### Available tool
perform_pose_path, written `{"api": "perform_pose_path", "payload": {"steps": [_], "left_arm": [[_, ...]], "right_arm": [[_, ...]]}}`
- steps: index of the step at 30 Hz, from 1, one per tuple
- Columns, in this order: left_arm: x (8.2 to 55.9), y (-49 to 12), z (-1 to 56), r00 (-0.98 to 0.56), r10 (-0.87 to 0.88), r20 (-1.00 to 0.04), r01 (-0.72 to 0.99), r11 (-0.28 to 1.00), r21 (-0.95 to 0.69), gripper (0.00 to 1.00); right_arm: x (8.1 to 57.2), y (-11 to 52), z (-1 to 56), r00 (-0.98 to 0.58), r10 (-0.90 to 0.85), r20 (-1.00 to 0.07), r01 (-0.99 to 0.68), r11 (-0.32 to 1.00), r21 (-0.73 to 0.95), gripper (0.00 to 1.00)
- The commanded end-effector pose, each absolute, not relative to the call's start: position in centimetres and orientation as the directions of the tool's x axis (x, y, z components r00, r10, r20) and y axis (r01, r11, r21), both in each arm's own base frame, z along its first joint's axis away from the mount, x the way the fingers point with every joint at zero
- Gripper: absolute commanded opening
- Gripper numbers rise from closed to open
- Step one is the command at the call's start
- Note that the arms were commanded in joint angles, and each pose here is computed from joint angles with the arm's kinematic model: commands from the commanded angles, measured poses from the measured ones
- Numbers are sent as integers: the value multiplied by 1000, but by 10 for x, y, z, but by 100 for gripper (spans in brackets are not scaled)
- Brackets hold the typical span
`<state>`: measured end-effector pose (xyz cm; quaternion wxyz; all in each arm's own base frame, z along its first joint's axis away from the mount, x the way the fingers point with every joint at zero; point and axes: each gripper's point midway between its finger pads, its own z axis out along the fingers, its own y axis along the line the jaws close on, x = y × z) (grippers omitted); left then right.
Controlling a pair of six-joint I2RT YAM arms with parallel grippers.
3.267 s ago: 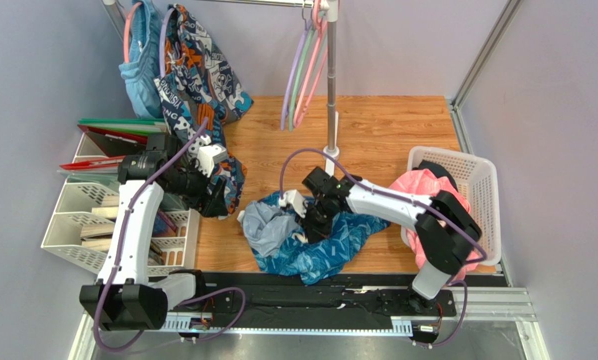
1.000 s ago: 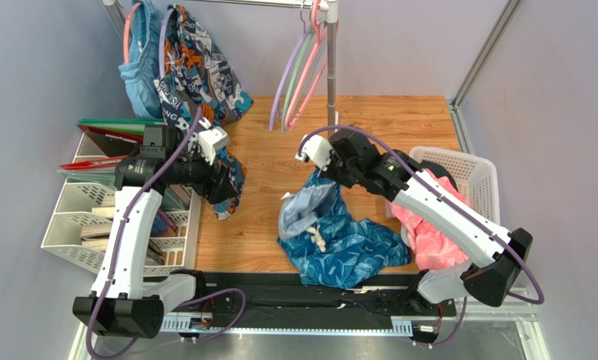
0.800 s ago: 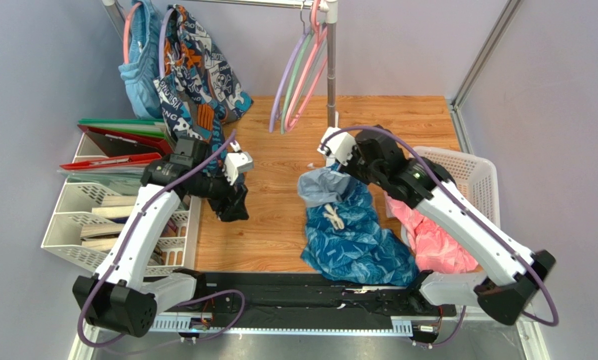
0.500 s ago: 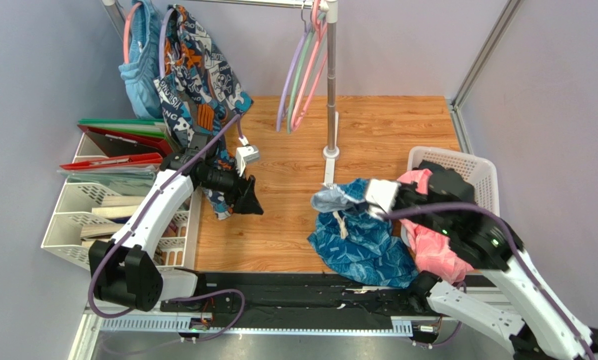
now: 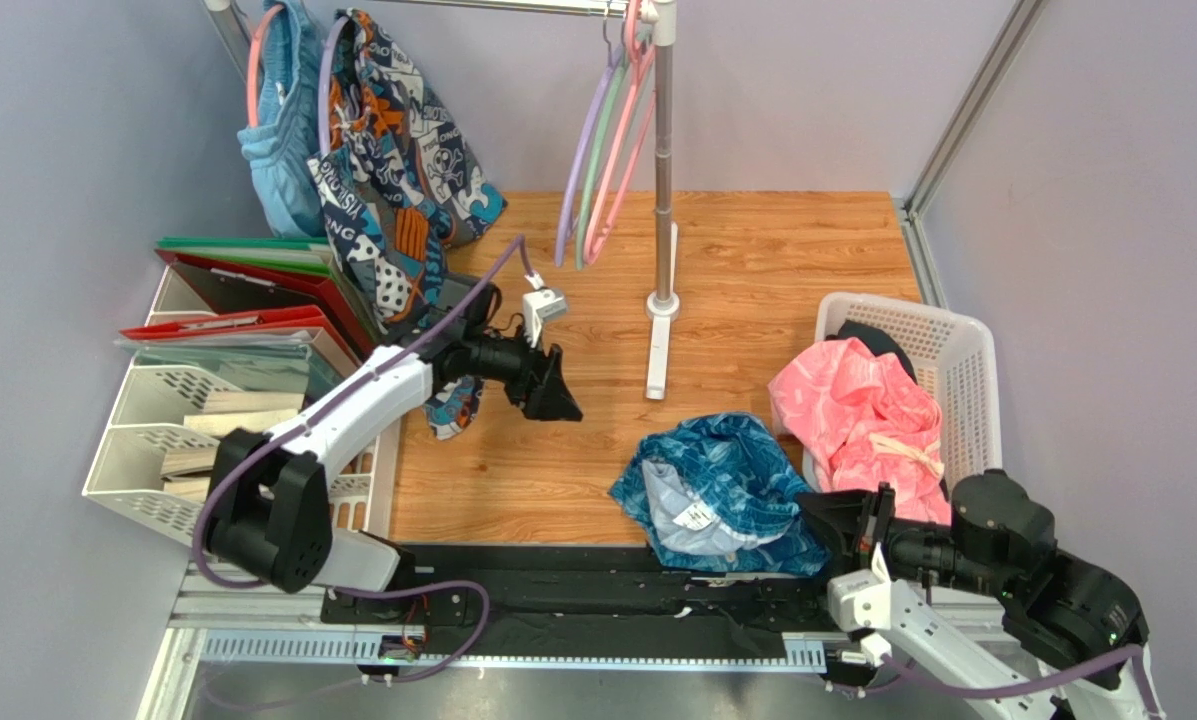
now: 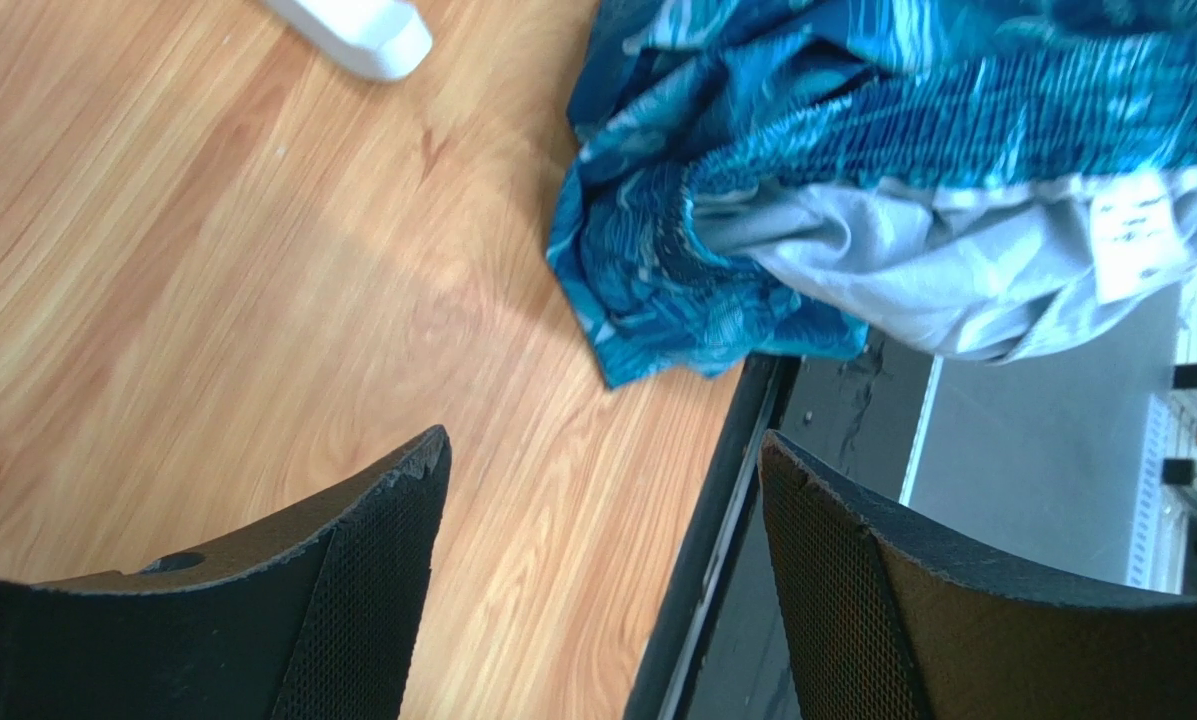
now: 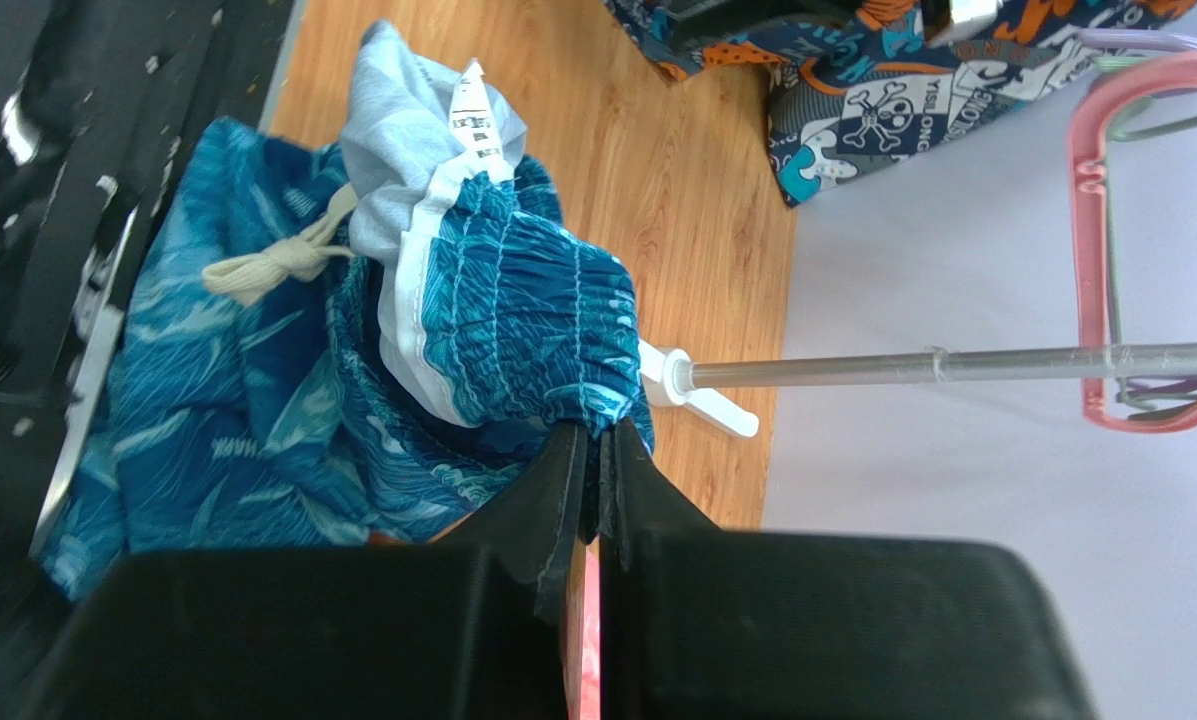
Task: Place the shorts on the hanger
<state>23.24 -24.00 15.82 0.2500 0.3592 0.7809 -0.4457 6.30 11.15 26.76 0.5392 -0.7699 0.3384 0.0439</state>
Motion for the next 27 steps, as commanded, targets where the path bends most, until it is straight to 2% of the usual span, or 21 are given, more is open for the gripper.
{"api": "perform_pose_path", "payload": {"steps": [1, 7, 14, 20, 27], "left_arm": [[234, -282, 150, -611, 352, -709, 791, 304, -530, 79], [216, -323, 138, -556, 424, -715, 831, 260, -492, 79], [220, -352, 145, -499, 439, -747, 867, 250, -432, 74], [212, -364, 130, -489, 470, -735, 872, 243, -424, 70], [227, -378, 122, -473, 463, -750, 881, 257, -397, 69]], "right_arm": [[57, 106, 264, 838, -437, -326, -459, -243, -855, 0], [56, 102, 267, 835, -445, -323, -456, -232, -860, 0], [58, 104, 267, 825, -453, -338, -470, -220, -855, 0], [63, 107, 273, 816, -458, -352, -477, -191, -858, 0], [63, 109, 276, 822, -449, -350, -466, -178, -867, 0]]}}
